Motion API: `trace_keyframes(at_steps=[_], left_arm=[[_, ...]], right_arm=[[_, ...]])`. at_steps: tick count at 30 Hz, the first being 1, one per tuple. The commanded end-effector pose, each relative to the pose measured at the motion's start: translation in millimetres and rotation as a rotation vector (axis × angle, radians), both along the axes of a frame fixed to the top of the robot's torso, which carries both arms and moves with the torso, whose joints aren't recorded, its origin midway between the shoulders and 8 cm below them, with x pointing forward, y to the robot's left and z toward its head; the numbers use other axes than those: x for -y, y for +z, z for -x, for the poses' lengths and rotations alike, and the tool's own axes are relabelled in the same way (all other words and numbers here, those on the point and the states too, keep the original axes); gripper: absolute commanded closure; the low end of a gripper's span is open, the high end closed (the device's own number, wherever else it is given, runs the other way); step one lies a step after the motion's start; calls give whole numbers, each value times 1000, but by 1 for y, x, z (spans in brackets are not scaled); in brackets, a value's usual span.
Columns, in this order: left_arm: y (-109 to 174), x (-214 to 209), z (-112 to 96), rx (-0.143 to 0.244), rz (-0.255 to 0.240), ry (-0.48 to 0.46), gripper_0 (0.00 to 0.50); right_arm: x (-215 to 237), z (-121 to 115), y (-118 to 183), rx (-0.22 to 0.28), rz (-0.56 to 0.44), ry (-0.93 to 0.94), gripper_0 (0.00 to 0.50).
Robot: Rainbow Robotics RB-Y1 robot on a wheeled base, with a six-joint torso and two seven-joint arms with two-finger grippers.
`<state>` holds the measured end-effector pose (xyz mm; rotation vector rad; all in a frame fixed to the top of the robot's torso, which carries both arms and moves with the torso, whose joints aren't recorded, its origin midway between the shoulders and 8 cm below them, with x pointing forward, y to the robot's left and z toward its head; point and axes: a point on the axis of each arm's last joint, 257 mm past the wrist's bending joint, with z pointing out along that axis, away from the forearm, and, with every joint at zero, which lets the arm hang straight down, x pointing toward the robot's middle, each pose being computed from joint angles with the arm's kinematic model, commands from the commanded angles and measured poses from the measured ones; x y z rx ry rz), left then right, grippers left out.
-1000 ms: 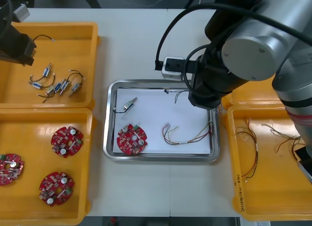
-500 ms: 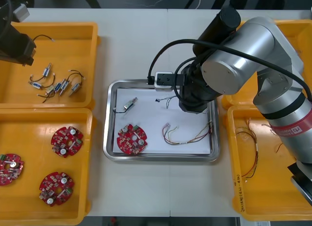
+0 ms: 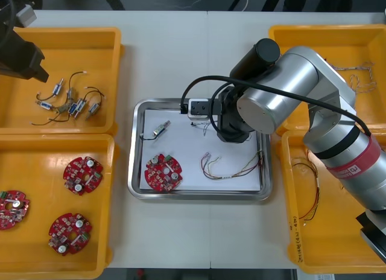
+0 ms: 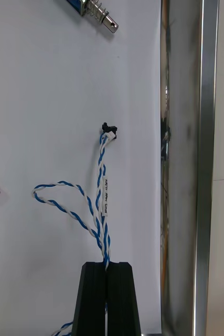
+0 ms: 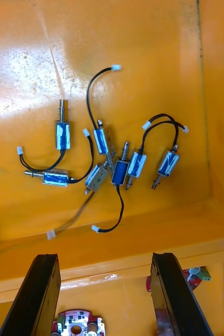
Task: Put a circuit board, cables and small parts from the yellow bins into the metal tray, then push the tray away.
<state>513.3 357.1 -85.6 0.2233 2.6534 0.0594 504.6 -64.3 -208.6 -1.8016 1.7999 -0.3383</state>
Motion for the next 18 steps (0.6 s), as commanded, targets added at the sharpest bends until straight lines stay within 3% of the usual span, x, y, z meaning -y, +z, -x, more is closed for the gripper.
trace_keyframes(at_steps=[1, 18], left_arm=[[44, -16, -6, 85, -82, -63, 0], [43, -13, -5, 80, -75, -69, 0]], right_arm=[[-8, -1, -14, 3, -23, 16, 500], [11, -17, -23, 53, 1, -31, 500]])
